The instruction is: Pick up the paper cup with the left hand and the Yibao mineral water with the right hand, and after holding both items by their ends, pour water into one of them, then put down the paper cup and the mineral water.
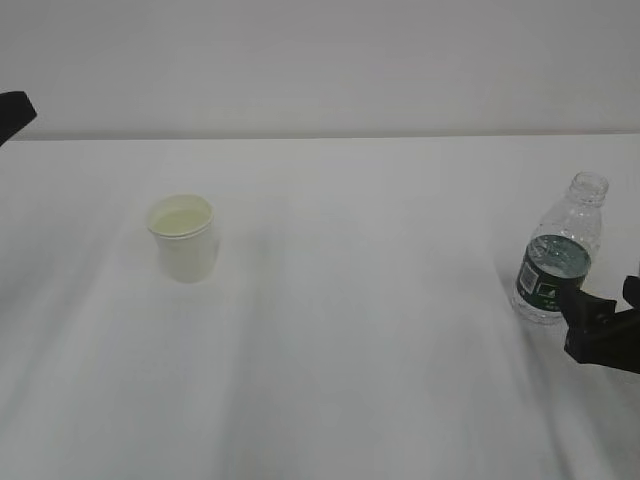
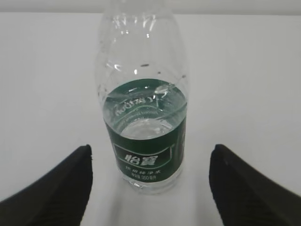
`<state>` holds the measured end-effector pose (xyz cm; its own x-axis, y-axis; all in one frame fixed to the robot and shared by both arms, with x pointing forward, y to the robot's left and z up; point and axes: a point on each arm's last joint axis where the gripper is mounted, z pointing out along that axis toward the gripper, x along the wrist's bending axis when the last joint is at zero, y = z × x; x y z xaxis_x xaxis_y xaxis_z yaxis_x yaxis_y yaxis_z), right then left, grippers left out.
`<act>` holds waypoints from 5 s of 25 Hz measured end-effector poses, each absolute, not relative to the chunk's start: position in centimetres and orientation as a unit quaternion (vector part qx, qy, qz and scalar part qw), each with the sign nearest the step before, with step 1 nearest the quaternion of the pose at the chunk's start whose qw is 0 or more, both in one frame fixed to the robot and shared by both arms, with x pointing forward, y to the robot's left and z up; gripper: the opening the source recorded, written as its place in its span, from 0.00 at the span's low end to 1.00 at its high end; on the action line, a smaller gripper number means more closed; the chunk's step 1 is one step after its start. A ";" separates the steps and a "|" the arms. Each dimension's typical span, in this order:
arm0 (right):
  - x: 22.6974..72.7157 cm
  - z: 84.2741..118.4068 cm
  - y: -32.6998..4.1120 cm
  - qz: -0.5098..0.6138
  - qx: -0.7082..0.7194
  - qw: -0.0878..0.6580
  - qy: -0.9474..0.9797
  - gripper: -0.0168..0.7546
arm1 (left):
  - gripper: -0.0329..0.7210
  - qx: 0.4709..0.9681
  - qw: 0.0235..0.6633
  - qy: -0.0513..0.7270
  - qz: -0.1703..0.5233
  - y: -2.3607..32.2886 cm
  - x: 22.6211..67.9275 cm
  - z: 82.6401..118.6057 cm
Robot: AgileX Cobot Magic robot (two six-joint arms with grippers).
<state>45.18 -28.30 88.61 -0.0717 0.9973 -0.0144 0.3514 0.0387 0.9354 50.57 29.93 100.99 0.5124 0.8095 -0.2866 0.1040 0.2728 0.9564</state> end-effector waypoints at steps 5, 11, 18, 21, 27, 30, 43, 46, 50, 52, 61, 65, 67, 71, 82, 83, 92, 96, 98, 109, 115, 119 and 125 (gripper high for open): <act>44.0 89.5 -28.4 0.427 0.563 0.391 0.590 0.78 | 0.60 0.524 0.696 0.423 0.250 29.8 50.0 102.3; 43.5 91.0 -28.4 0.453 0.554 0.406 0.569 0.78 | 0.59 0.501 0.719 0.395 0.276 29.6 48.6 105.2; 43.3 92.1 -28.4 0.473 0.546 0.416 0.552 0.78 | 0.58 0.482 0.741 0.363 0.296 29.3 46.9 107.7; 43.3 92.3 -28.4 0.476 0.545 0.417 0.550 0.78 | 0.57 0.479 0.747 0.344 0.308 29.2 46.6 109.0; 43.3 92.4 -28.4 0.480 0.544 0.415 0.549 0.78 | 0.57 0.464 0.763 0.341 0.295 29.2 46.6 110.6; 43.1 93.3 -28.2 0.497 0.531 0.421 0.542 0.78 | 0.57 0.459 0.769 0.332 0.297 29.2 46.6 111.6; 42.1 97.5 -28.4 0.531 0.499 0.462 0.506 0.78 | 0.57 0.420 0.758 0.356 0.350 29.8 44.8 117.6; 42.5 98.1 -28.4 0.527 0.501 0.460 0.510 0.78 | 0.57 0.403 0.756 0.391 0.337 30.1 44.9 117.5; 43.2 99.9 -28.4 0.522 0.504 0.457 0.515 0.78 | 0.54 0.384 0.761 0.406 0.330 30.4 45.0 117.8; 43.6 101.2 -28.3 0.514 0.501 0.460 0.524 0.78 | 0.53 0.379 0.763 0.401 0.336 30.5 45.0 118.8; 45.8 106.0 -28.2 0.475 0.495 0.463 0.561 0.78 | 0.52 0.371 0.745 0.447 0.328 30.6 45.2 121.5; 46.2 107.0 -28.2 0.464 0.506 0.451 0.570 0.78 | 0.52 0.356 0.739 0.477 0.316 30.7 45.5 121.2; 46.4 107.3 -28.1 0.457 0.511 0.444 0.577 0.78 | 0.52 0.358 0.734 0.484 0.315 30.8 45.5 121.0; 46.0 108.3 -28.2 0.449 0.516 0.437 0.584 0.78 | 0.52 0.376 0.719 0.498 0.307 30.6 45.6 120.5; 43.7 110.1 -28.3 0.437 0.501 0.447 0.599 0.78 | 0.51 0.373 0.729 0.499 0.285 30.0 45.5 120.8; 43.4 110.3 -28.3 0.437 0.501 0.447 0.599 0.78 | 0.51 0.371 0.730 0.496 0.290 30.1 45.4 121.1; 41.1 111.5 -28.5 0.445 0.494 0.454 0.593 0.78 | 0.51 0.289 0.670 0.535 0.426 32.2 41.1 123.9; 41.1 111.4 -28.5 0.441 0.497 0.450 0.597 0.78 | 0.48 0.270 0.662 0.542 0.442 32.5 40.1 124.2; 40.9 111.4 -28.5 0.440 0.497 0.449 0.597 0.78 | 0.47 0.270 0.663 0.540 0.442 32.5 40.0 124.3; 38.1 112.6 -28.8 0.432 0.494 0.452 0.604 0.78 | 0.45 0.279 0.685 0.525 0.421 31.8 39.5 124.0; 37.3 114.4 -28.8 0.426 0.498 0.446 0.609 0.78 | 0.45 0.334 0.679 0.488 0.434 30.8 38.6 123.4; 36.9 115.3 -28.9 0.421 0.501 0.443 0.613 0.78 | 0.45 0.324 0.696 0.510 0.389 30.5 38.7 122.3; 35.1 116.7 -29.0 0.424 0.495 0.453 0.608 0.78 | 0.44 0.325 0.699 0.526 0.360 30.4 39.0 120.9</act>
<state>35.15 -29.05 116.66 -0.1000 0.9863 -0.1308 0.2174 0.1500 0.9645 39.01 30.38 120.94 0.1870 0.8447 -0.5015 -0.1614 0.5300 0.8325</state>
